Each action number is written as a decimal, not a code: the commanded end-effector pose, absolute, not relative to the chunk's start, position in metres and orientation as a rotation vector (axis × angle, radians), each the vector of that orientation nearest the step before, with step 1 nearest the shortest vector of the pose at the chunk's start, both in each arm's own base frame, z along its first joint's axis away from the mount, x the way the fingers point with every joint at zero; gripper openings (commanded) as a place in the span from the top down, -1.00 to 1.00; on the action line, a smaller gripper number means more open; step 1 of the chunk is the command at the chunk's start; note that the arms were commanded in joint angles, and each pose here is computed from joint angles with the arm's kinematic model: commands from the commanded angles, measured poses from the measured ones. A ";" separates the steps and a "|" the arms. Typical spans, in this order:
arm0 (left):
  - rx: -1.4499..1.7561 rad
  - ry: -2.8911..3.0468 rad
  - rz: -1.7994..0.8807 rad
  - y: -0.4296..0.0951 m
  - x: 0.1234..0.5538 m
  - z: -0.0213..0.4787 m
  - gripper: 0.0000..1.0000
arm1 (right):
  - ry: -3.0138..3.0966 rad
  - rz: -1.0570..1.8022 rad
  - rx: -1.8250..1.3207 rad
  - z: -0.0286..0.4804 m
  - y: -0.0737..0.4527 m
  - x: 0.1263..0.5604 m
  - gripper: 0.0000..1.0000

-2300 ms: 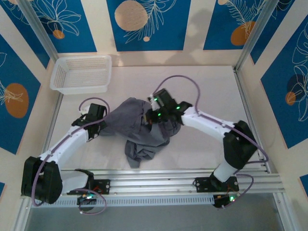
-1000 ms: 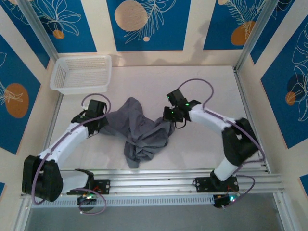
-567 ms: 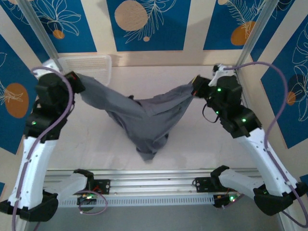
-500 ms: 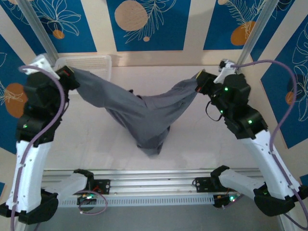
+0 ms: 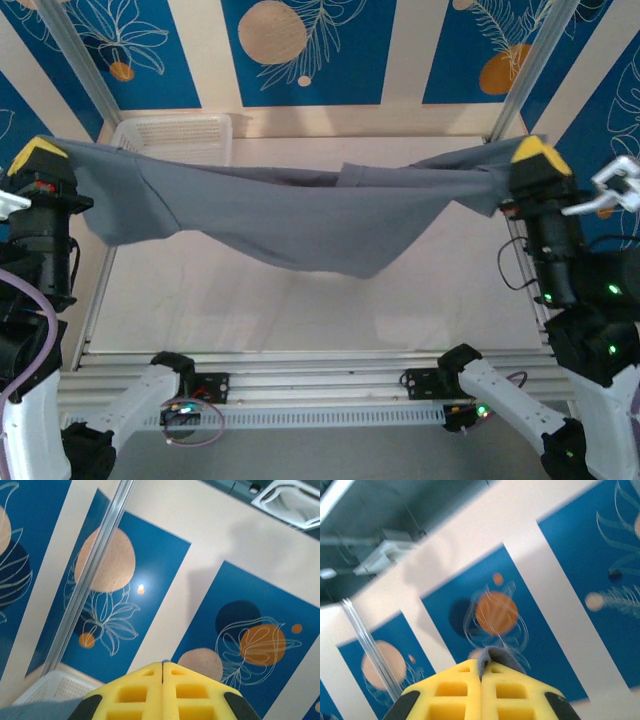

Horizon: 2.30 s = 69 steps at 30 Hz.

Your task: Fold the inside-out t-shirt

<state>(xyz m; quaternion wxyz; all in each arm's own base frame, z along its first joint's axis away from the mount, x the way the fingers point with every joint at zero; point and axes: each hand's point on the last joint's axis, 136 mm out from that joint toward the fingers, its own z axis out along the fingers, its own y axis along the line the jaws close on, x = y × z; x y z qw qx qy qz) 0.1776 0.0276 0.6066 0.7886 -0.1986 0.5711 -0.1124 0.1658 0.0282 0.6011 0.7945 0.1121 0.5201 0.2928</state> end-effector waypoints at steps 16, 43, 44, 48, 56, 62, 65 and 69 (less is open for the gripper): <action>-0.333 1.521 -0.101 -0.028 0.395 0.569 1.00 | 1.411 0.448 0.671 0.569 -0.021 0.344 1.00; 0.257 1.712 -0.749 -0.183 0.423 0.429 -0.99 | 2.131 0.643 0.703 0.303 0.037 0.376 -0.80; 0.341 1.714 -0.754 -0.197 0.402 0.420 -0.98 | 2.179 0.624 0.694 0.284 0.046 0.359 -0.80; 0.718 1.795 -0.732 -0.252 0.325 0.350 -0.98 | 2.439 0.575 0.683 0.206 0.081 0.297 -0.77; 1.103 2.080 -0.587 -0.276 0.233 0.205 -0.98 | 2.965 0.485 0.567 0.106 0.146 0.207 -0.77; 1.130 2.351 -0.376 -0.238 0.212 0.156 -0.98 | 3.065 0.439 0.479 0.083 0.169 0.201 -0.77; 1.105 2.545 -0.346 -0.228 0.198 0.129 -0.97 | 3.038 0.473 0.469 0.085 0.176 0.210 -0.76; 1.001 2.638 -0.461 -0.246 0.180 0.096 -0.97 | 3.029 0.389 0.577 0.072 0.166 0.212 -0.76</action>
